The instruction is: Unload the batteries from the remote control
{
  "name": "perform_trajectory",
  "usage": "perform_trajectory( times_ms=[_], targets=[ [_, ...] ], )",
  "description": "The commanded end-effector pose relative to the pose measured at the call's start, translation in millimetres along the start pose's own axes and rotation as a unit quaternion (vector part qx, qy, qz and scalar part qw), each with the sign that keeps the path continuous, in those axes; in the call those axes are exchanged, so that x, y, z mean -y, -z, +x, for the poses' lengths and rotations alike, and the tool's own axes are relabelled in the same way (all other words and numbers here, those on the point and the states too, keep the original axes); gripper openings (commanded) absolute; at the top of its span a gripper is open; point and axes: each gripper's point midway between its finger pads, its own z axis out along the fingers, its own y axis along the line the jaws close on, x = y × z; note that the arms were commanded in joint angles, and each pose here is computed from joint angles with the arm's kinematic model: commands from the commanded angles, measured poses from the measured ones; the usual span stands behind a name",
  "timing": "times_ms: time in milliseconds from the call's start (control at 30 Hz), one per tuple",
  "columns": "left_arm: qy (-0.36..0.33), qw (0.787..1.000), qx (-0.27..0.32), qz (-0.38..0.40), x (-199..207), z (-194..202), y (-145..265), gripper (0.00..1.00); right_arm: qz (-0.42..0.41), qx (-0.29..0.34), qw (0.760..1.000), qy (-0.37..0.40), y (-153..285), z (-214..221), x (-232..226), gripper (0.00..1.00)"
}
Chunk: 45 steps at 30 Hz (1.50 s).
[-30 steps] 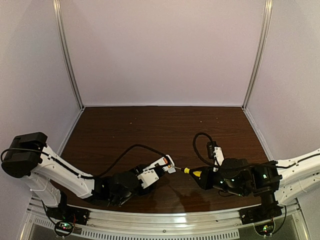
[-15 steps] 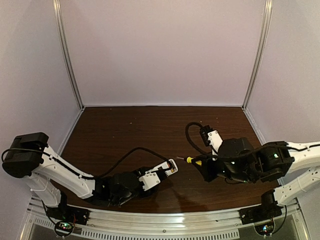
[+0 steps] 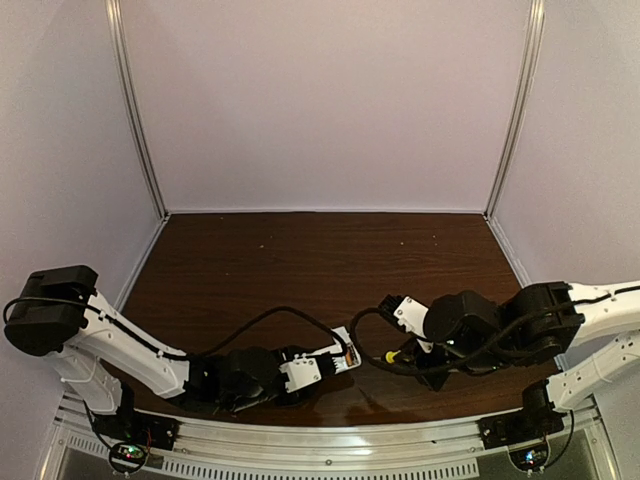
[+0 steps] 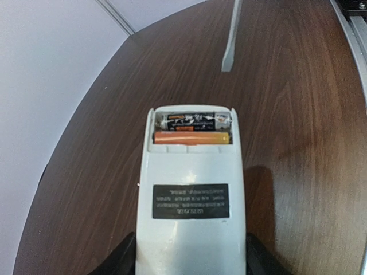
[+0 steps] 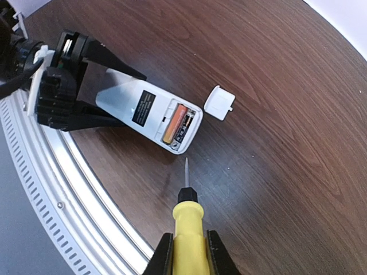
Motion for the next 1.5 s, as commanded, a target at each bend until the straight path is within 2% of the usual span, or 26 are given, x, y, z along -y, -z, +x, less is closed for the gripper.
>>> perform_trajectory(
  times_ms=[0,400,633,1233,1467],
  targets=[
    [0.013,0.999,0.019,0.039,10,-11,4,0.00,-0.030,-0.029,0.997,0.060,0,14,-16,0.00],
    [0.028,0.993,0.025,0.108,27,-24,14,0.00,-0.073,-0.022,0.982,0.171,4,19,-61,0.00],
    [0.029,0.991,0.022,0.128,33,-27,15,0.00,-0.048,-0.011,0.977,0.206,7,8,-65,0.00],
    [0.031,0.990,0.031,0.136,33,-32,19,0.00,0.016,0.008,0.982,0.190,11,-5,-45,0.00],
    [0.032,0.991,0.032,0.128,29,-33,20,0.00,0.010,-0.023,0.979,0.203,4,8,-47,0.00]
  ],
)
